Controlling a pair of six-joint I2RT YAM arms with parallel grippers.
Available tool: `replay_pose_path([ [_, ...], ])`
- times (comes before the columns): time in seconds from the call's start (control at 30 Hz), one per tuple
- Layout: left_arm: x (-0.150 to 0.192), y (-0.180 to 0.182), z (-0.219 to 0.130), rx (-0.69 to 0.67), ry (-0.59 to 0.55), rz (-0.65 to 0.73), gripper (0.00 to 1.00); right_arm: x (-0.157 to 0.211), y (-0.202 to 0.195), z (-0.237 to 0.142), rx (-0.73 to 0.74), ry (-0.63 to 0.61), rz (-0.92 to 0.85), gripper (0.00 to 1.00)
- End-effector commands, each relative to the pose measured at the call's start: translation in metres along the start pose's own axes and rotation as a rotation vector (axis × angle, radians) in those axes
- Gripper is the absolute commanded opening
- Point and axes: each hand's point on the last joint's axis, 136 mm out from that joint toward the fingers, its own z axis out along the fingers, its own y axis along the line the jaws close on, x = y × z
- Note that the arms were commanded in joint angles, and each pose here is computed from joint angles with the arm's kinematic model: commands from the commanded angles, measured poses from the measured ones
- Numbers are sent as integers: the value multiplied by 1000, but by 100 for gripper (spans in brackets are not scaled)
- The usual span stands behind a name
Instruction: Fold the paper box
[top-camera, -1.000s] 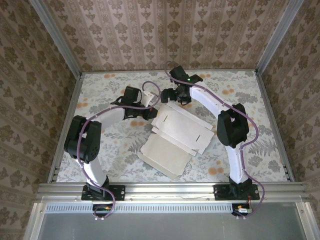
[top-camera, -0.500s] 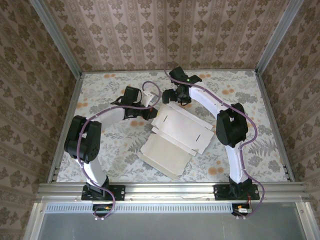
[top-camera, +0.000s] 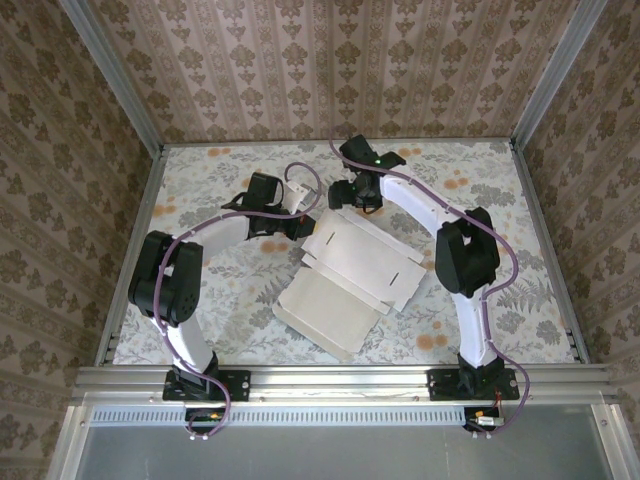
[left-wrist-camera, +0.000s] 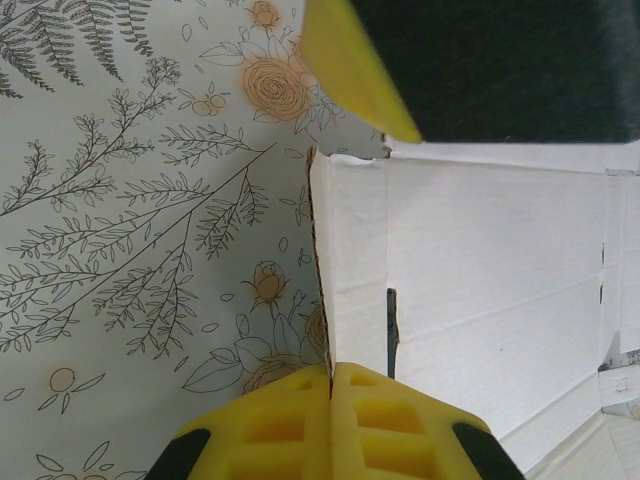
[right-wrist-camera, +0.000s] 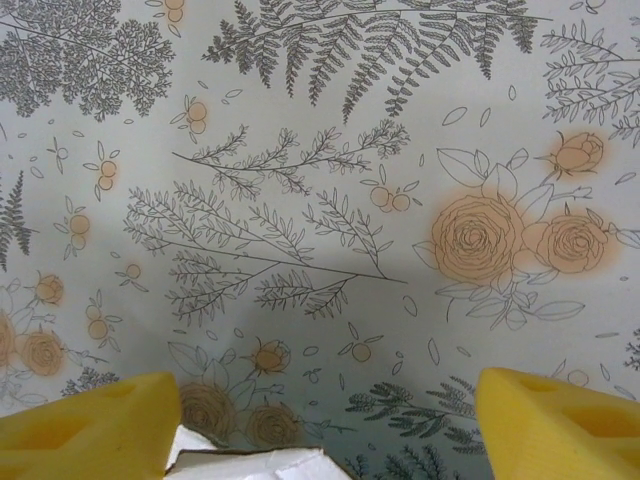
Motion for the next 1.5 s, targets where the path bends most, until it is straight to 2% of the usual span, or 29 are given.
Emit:
replay_pose_path([
  [0.0, -11, -3, -7, -3, -23, 36, 0, -6, 0, -25, 9, -52, -3, 75],
  [0.43, -14, -4, -9, -5, -28, 41, 0, 0, -6, -32, 20, -50, -11, 57],
  [0.5, -14, -4, -8, -4, -27, 41, 0, -1, -4, -32, 12, -54, -12, 59],
  [0.73, -15, -4, -9, -3, -29, 38, 0, -13, 16, -29, -39, -67, -20, 81],
  [0.8, -15, -5, -9, -2, -28, 39, 0, -15, 17, -23, -33, -57, -10, 83],
  [1.17, -15, -4, -10, -6, -31, 41, 0, -19, 17, 1, -5, -18, -1, 83],
  [1.47, -14, -4, -10, -6, -30, 38, 0, -6, 8, 5, 27, 8, -13, 75],
])
